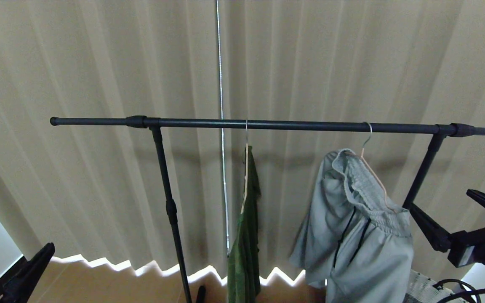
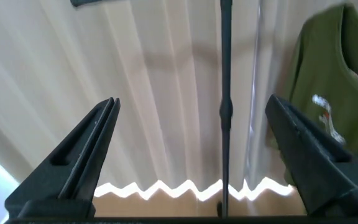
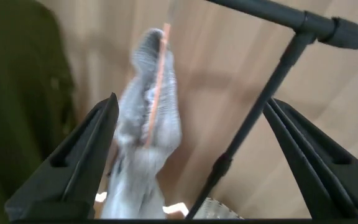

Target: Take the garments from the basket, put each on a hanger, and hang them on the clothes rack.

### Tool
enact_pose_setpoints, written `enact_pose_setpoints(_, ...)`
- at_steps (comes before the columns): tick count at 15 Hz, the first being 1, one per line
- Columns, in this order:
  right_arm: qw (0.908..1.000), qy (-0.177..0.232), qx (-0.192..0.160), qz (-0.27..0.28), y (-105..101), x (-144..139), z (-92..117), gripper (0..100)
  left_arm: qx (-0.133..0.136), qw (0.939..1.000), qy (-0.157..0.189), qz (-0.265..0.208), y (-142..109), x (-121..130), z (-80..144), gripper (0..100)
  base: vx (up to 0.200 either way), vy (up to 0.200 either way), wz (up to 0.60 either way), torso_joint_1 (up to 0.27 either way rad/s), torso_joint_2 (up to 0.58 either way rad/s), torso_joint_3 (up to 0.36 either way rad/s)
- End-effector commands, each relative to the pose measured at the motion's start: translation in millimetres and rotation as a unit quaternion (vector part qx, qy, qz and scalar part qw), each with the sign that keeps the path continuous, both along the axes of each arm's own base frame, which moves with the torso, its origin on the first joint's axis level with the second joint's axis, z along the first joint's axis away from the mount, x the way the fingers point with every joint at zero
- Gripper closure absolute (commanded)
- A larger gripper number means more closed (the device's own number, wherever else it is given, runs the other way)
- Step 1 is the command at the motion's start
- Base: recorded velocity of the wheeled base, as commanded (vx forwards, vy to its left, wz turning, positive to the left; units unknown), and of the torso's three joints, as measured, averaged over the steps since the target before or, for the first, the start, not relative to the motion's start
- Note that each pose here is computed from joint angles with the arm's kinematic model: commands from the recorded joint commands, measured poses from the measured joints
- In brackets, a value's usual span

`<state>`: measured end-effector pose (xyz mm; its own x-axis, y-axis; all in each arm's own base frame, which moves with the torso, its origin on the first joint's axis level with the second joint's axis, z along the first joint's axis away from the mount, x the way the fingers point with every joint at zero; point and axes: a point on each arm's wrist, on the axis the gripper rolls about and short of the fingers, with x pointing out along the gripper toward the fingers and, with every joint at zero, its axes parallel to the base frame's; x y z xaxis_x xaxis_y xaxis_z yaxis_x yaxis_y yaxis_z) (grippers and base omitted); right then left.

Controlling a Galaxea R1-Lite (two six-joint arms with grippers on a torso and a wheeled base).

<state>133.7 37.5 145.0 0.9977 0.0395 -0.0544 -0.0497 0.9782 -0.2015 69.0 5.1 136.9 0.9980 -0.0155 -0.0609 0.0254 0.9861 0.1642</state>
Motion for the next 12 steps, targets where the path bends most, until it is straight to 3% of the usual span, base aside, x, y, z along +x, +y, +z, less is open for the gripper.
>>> enact_pose_setpoints(1,0.9998,-0.017,0.005,0.001,-15.1,-46.3,-1.4,0,0.003,0.9998,-0.018,-0.005,-5.1,-41.2,-12.1,0,0.0,0.0,0.0,0.0,0.0,0.0)
enact_pose_setpoints(4,0.9997,0.023,-0.007,0.003,-25.9,-79.3,-12.8,0,0.004,0.9999,-0.008,-0.006,-7.6,-63.2,-31.2,0,0.0,0.0,0.0,0.0,0.0,0.0)
enact_pose_setpoints(8,0.9881,0.123,0.073,-0.056,-39.6,-116.6,-43.8,0,-0.001,0.9997,-0.024,-0.008,-9.9,-84.7,-52.4,0,0.0,0.0,0.0,0.0,0.0,0.0)
enact_pose_setpoints(10,0.9822,0.126,0.078,-0.115,-43.8,-133.2,-56.5,0,-0.022,0.9995,-0.023,-0.008,-9.9,-84.7,-52.4,0,0.0,0.0,0.0,0.0,0.0,0.0)
enact_pose_setpoints(12,0.98,0.1,0.087,-0.149,-44.4,-147.7,-56.5,0,-0.04,0.9989,-0.023,-0.006,-9.9,-84.7,-52.4,0,0.0,0.0,0.0,0.0,0.0,0.0)
